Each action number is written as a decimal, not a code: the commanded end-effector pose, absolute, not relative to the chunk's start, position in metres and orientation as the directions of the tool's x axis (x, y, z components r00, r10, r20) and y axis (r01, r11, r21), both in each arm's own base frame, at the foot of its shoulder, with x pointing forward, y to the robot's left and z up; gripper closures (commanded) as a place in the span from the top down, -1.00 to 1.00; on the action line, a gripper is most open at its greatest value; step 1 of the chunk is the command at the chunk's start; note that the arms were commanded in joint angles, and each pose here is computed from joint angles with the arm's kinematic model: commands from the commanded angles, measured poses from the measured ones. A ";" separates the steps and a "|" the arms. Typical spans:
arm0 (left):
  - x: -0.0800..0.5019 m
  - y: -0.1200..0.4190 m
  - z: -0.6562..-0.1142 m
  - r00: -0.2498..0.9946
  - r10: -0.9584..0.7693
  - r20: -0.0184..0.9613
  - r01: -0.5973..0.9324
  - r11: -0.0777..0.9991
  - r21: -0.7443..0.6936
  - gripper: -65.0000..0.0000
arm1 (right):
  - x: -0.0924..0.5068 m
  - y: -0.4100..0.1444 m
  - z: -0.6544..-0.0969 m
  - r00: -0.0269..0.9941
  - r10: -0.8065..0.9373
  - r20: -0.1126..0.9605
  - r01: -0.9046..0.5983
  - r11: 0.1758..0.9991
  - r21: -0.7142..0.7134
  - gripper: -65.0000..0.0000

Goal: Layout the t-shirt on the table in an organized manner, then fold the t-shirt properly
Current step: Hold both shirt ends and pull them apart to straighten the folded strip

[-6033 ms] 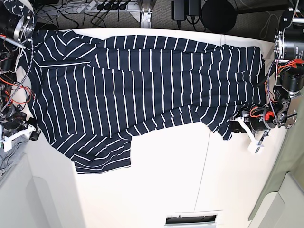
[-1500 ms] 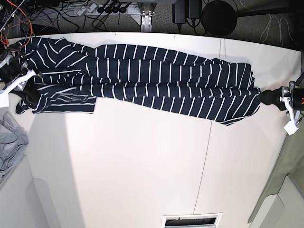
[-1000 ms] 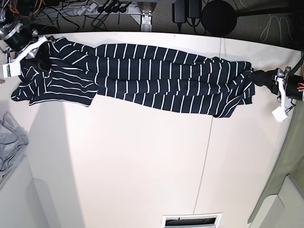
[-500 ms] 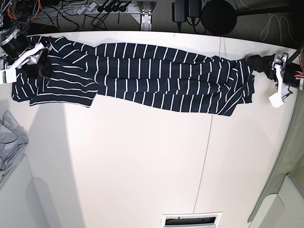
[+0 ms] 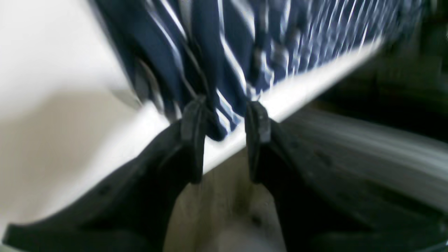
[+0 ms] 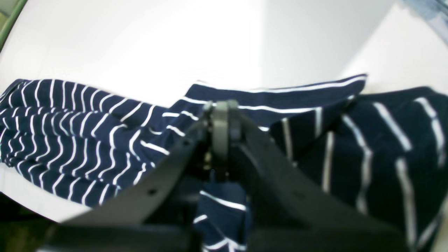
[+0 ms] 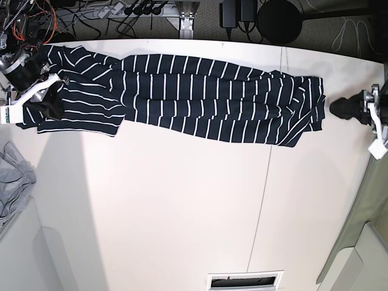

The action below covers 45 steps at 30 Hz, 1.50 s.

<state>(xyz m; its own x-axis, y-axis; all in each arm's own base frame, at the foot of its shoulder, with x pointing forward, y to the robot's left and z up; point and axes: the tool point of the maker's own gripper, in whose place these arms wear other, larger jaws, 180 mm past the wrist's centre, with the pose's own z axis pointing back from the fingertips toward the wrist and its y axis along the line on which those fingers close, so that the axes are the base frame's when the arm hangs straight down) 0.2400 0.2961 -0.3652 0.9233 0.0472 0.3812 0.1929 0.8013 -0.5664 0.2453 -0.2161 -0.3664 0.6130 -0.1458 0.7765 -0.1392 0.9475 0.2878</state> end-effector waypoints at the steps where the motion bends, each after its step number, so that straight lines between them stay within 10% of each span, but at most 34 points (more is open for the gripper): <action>1: 0.257 0.306 -0.345 0.885 0.084 0.459 0.210 0.806 -0.554 -0.29 | 0.251 -0.216 -0.359 0.587 -0.144 0.797 -0.156 0.946 0.285 -1.00; 6: 0.267 0.317 -0.346 0.848 0.136 0.513 0.179 0.837 -0.518 0.21 | 0.243 -0.203 -0.382 0.641 -0.158 0.751 -0.159 0.930 0.331 -1.00; 18: 0.266 0.317 -0.411 0.840 0.116 0.529 0.101 0.926 -0.364 0.22 | 0.231 -0.184 -0.411 0.709 -0.130 0.693 -0.178 0.918 0.354 -1.00; 45: 0.242 0.230 -0.456 0.900 0.217 0.378 0.062 0.795 -0.603 0.16 | 0.232 -0.183 -0.409 0.704 -0.145 0.695 -0.176 0.913 0.369 -1.00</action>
<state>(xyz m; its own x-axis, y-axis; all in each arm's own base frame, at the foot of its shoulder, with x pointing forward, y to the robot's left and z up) 0.2441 0.2263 -0.4549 0.8893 0.2463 0.3854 0.0536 0.7806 -0.6227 0.2242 -0.1802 -0.4194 0.7357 -0.1370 0.6633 -0.1633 0.9146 0.3700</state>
